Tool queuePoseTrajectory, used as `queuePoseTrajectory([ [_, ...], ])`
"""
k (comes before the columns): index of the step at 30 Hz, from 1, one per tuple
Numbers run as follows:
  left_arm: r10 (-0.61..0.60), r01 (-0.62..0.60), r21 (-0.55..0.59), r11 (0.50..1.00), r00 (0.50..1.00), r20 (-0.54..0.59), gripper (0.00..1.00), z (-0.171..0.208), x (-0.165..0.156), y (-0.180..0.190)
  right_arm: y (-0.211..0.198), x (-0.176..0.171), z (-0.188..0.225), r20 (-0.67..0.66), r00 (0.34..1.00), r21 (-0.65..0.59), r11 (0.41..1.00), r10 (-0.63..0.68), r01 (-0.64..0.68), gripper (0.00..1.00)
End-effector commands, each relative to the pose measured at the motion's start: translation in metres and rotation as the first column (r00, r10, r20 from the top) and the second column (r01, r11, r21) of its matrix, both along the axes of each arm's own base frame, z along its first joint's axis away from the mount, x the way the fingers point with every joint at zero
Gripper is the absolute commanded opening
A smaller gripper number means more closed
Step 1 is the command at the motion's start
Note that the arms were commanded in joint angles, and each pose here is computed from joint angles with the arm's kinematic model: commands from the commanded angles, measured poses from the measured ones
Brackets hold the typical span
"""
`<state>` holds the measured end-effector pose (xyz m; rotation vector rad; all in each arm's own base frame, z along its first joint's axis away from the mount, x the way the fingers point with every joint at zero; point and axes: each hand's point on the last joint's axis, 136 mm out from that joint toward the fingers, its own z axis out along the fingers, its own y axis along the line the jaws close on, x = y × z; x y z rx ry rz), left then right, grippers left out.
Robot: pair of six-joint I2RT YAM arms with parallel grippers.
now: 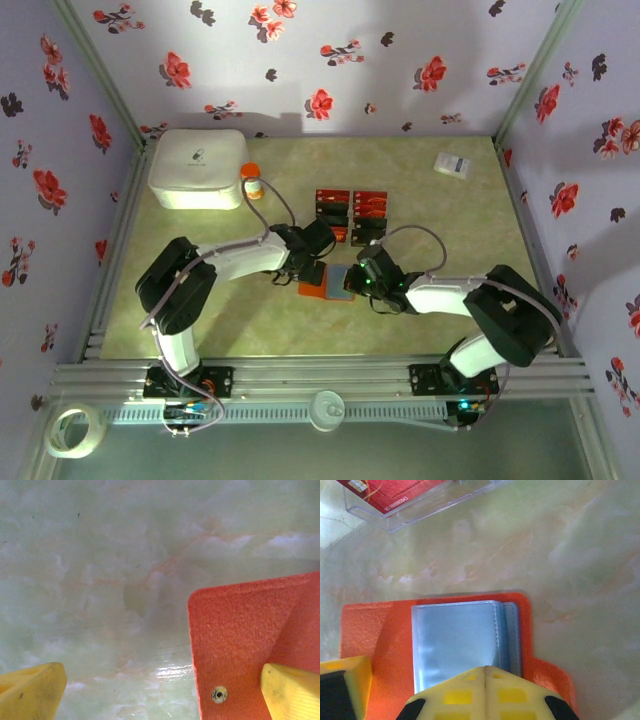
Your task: Put the credit cards into the card holder
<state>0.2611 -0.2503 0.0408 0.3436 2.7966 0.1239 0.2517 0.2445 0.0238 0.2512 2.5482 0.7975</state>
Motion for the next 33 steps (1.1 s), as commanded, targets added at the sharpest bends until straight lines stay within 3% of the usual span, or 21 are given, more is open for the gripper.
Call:
queuePoseTrajectory([
  [1, 0.021, -0.021, -0.023, 1.0, 1.0, -0.001, 1.0, 0.007, -0.005, 0.0, -0.008, -0.006, -0.017, -0.03, 0.999, -0.038, 0.999, 0.011, -0.012, 0.0],
  [10, 0.02, -0.013, -0.264, 0.964, 1.0, 0.023, 1.0, 0.066, 0.004, -0.045, -0.007, -0.008, -0.017, -0.031, 0.999, -0.031, 0.999, 0.018, -0.019, 0.0],
  [18, 0.036, -0.047, -0.562, 0.826, 0.999, -0.03, 1.0, 0.108, 0.004, -0.101, -0.008, -0.008, -0.017, -0.027, 1.0, -0.021, 1.0, 0.012, -0.012, 0.0],
  [24, 0.069, -0.14, -0.729, 0.67, 0.99, -0.126, 1.0, 0.103, 0.001, -0.132, -0.009, -0.008, -0.018, -0.027, 1.0, -0.019, 1.0, 0.004, -0.004, 0.0],
  [26, 0.082, -0.166, -0.75, 0.64, 0.985, -0.149, 1.0, 0.096, 0.0, -0.135, -0.009, -0.009, -0.018, -0.026, 1.0, -0.017, 1.0, 0.003, -0.003, 0.0],
  [33, 0.125, -0.228, -0.741, 0.632, 0.973, -0.192, 1.0, 0.063, -0.005, -0.12, -0.011, -0.011, -0.021, -0.029, 1.0, -0.018, 1.0, 0.0, 0.0, 0.0],
])
